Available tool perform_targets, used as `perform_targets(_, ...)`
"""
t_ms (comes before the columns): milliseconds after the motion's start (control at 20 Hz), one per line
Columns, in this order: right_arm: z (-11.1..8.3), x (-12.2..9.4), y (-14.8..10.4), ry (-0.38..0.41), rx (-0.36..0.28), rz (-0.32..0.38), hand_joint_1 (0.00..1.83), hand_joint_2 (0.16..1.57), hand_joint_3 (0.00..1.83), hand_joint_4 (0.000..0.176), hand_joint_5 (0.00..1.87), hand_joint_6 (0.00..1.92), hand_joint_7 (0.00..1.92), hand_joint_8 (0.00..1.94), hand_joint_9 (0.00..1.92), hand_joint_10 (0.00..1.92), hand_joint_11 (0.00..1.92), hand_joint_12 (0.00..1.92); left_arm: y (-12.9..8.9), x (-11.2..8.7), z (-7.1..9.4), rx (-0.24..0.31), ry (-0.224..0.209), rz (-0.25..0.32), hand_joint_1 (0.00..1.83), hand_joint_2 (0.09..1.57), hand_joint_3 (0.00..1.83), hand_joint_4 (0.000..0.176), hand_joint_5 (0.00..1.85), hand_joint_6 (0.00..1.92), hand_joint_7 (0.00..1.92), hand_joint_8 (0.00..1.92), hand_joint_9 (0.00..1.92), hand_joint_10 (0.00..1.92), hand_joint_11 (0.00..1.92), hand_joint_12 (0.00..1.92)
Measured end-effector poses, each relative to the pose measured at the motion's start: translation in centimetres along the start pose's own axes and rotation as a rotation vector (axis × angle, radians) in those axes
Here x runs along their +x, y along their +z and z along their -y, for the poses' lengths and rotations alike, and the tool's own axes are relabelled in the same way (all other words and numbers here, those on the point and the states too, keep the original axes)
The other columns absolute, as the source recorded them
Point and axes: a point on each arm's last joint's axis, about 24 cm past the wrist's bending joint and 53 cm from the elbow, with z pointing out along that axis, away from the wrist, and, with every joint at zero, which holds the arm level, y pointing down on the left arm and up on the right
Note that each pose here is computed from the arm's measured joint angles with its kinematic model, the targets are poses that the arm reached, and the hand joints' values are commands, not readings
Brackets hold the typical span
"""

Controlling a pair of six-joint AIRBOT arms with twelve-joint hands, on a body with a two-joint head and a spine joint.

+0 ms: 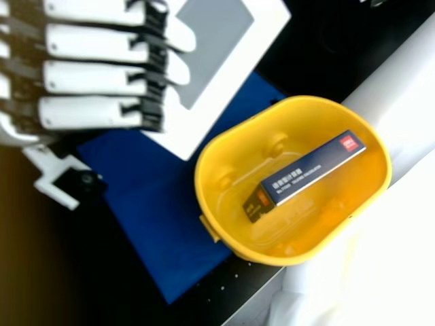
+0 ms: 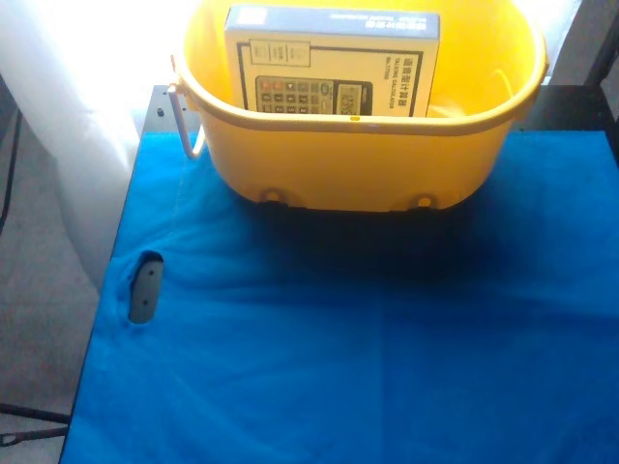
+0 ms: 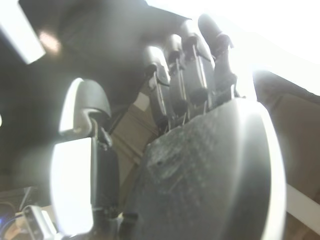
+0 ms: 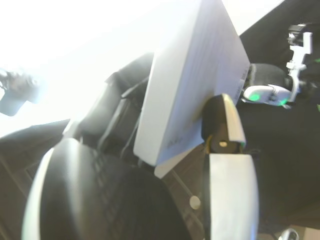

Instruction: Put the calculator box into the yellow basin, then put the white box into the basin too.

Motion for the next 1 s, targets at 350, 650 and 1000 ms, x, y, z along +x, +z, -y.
perform_targets(350,2.8,2.8,2.2,0.055,0.039,-0.02,1.38,1.11,0.0,0.0,0.99,0.94,0.99,1.03,0.87,1.19,0.71,1.24,0.4,0.7,-0.2,0.002,-0.016,0.0,0.74,1.2,0.0,0.0,0.47,0.0,0.42,0.0,0.35,0.09,0.0,1.09)
perform_targets(650,7.0,5.0,3.1,0.06,0.157,-0.066,1.36,1.16,0.0,0.0,0.89,1.2,0.86,1.11,0.81,1.32,0.65,1.54,0.5,1.0,-0.1,0.007,-0.021,-0.003,0.77,1.13,0.0,0.0,0.46,0.0,0.44,0.0,0.2,0.5,0.0,1.12)
perform_targets(1000,9.6,6.4,3.0,0.065,0.25,-0.105,1.24,1.07,0.0,0.0,0.67,0.81,0.75,0.91,0.54,1.07,0.04,1.85,0.5,1.1,-0.1,0.006,-0.022,-0.005,0.82,1.15,0.0,0.0,0.43,0.0,0.39,0.0,0.15,0.5,0.0,1.02)
